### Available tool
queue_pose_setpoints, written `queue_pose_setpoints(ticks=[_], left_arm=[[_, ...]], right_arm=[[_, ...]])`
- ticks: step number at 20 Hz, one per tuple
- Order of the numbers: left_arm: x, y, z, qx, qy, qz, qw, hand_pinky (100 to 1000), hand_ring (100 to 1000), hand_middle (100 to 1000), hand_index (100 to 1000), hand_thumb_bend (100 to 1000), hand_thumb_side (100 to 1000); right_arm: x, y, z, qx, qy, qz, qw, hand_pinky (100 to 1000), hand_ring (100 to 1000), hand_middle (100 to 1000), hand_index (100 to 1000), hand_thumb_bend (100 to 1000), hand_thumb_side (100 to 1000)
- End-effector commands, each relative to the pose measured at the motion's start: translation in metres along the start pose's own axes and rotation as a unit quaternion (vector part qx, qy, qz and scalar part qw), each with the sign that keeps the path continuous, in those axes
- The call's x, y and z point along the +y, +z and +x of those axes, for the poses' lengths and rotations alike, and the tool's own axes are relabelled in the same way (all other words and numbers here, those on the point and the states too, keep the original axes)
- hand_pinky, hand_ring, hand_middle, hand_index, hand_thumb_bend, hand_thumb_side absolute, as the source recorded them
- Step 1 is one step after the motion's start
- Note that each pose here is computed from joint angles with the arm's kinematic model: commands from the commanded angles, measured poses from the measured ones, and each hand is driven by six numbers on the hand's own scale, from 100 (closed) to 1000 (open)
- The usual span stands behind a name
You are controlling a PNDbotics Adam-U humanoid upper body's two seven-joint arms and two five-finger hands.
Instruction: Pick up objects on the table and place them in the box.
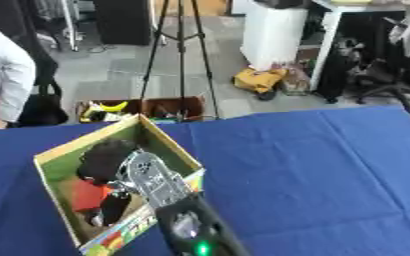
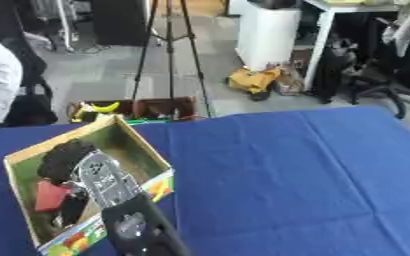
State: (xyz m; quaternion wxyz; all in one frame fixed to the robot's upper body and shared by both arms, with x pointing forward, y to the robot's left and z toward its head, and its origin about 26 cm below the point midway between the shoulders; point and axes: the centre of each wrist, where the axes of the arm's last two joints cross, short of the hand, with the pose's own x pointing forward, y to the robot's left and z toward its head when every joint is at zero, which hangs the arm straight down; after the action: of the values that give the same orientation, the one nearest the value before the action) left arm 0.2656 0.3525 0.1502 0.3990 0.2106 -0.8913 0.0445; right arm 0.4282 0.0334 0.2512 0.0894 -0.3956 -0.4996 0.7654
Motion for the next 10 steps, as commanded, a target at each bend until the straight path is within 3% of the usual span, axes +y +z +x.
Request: queue_pose_setpoints(ticks=[1,6,10], left_arm=[[0.0018,-0.0052,0.0073,-0.017,-0.002,-0.003,1.000,380,612,646,906,419,817],[0.0018,-0.0049,0.0072,-0.016,-0.002,-0.003,1.000,380,612,646,906,420,817],[0.0018,-0.0047,0.0071,-0.016,-0.002,-0.004,1.000,380,612,646,906,421,818]], right_arm=[[-0.0094,0.0002,0.0007,0.007,0.003,-0.008,1.000,762,729,436,557,100,579],[-0.0110,0.0026,-0.0013,0.007,-0.008,-0.013,1.000,766,739,474,590,100,587],[-0.0153,0.0060,-0.0034,0.010,-0.015,-0.016,1.000,777,763,573,671,100,631]])
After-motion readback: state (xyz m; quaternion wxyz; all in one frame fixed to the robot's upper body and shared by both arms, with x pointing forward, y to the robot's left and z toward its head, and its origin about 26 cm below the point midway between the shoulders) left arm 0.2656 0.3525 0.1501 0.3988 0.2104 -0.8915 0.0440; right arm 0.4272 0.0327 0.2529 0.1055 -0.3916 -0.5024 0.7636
